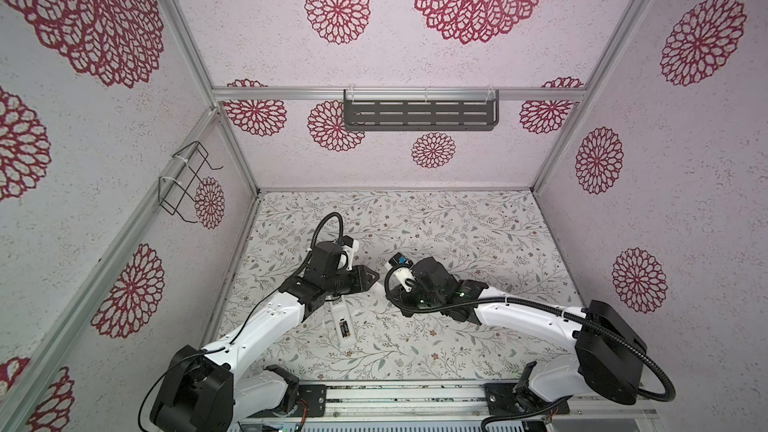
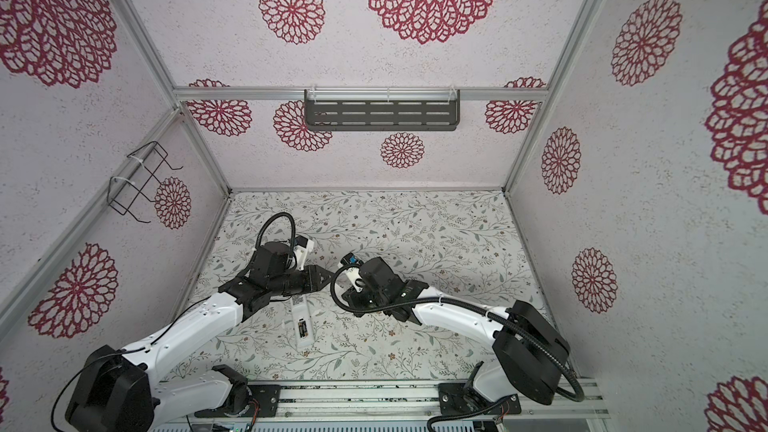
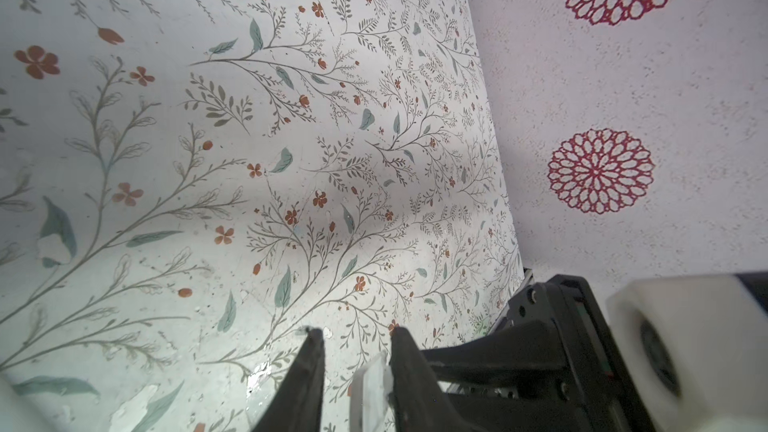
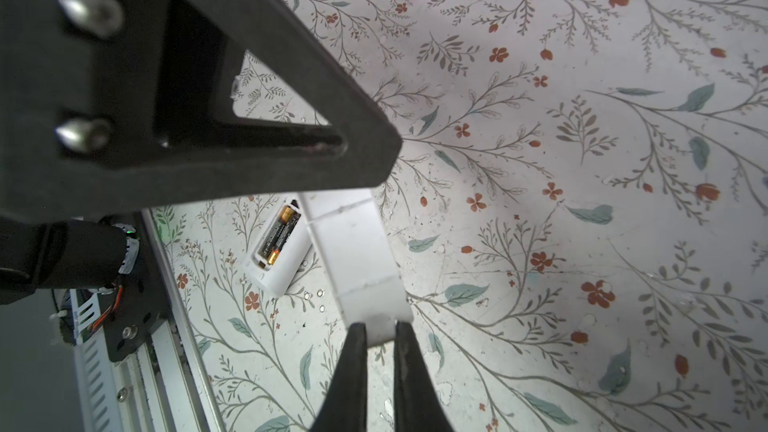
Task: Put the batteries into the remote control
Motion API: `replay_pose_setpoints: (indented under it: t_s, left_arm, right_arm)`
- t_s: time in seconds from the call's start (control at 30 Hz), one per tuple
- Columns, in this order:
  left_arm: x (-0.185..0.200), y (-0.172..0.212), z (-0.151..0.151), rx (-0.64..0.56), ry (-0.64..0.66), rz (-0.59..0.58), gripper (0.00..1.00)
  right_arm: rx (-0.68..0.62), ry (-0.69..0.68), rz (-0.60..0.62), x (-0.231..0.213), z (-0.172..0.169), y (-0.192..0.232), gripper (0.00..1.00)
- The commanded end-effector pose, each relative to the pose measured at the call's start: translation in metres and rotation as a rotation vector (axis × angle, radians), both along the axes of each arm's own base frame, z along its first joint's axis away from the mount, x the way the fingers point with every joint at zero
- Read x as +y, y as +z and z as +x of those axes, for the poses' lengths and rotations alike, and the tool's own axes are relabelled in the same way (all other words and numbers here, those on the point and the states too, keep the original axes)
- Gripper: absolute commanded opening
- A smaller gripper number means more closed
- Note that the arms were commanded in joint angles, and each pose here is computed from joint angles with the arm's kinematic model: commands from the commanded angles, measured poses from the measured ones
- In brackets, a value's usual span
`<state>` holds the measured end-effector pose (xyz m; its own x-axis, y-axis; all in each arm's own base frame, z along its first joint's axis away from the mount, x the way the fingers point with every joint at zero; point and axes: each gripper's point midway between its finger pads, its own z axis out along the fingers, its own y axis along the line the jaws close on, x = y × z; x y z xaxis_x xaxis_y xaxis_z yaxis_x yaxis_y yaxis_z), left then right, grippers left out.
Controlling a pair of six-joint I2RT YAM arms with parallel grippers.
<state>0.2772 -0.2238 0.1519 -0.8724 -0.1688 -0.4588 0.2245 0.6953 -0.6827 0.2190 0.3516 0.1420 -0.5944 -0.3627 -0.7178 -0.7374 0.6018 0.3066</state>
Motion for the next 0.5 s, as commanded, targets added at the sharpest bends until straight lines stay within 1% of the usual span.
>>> replay_pose_setpoints:
  t_s: [0.0,0.1,0.17,0.23,0.3,0.33,0.4,0.43,0.47]
  left_arm:
    - [-0.006,0.010,0.003,-0.028,-0.017,-0.019,0.32]
    - [-0.006,0.009,0.002,-0.025,-0.022,-0.019,0.29]
    - [-0.007,0.009,0.002,-0.026,-0.027,-0.024,0.23]
    - [-0.010,0.011,0.001,-0.028,-0.038,-0.036,0.12]
    - [-0.010,0.012,0.001,-0.031,-0.042,-0.041,0.05]
    - [-0.010,0.013,0.000,-0.033,-0.043,-0.040,0.01]
    - [-0.008,0.014,0.000,-0.042,-0.040,-0.033,0.00]
    - [-0.008,0.014,-0.001,-0.048,-0.045,-0.028,0.00]
    - [-0.006,0.015,-0.002,-0.055,-0.045,-0.020,0.00]
  right_arm:
    - [-0.056,-0.051,0.071,0.001,0.009,0.030,0.08]
    - [-0.059,-0.051,0.086,0.002,0.009,0.034,0.08]
    - [-0.057,-0.048,0.094,0.004,0.009,0.036,0.08]
    - [-0.054,-0.055,0.096,0.004,0.009,0.036,0.09]
    - [-0.051,-0.048,0.109,0.006,0.008,0.038,0.10]
    - [-0.042,-0.038,0.114,0.007,0.006,0.037,0.14]
    - [-0.036,-0.013,0.131,0.009,0.002,0.040,0.25]
    - [-0.029,0.010,0.148,0.008,-0.001,0.041,0.34]
    - [-0.014,0.041,0.176,0.007,-0.005,0.044,0.45]
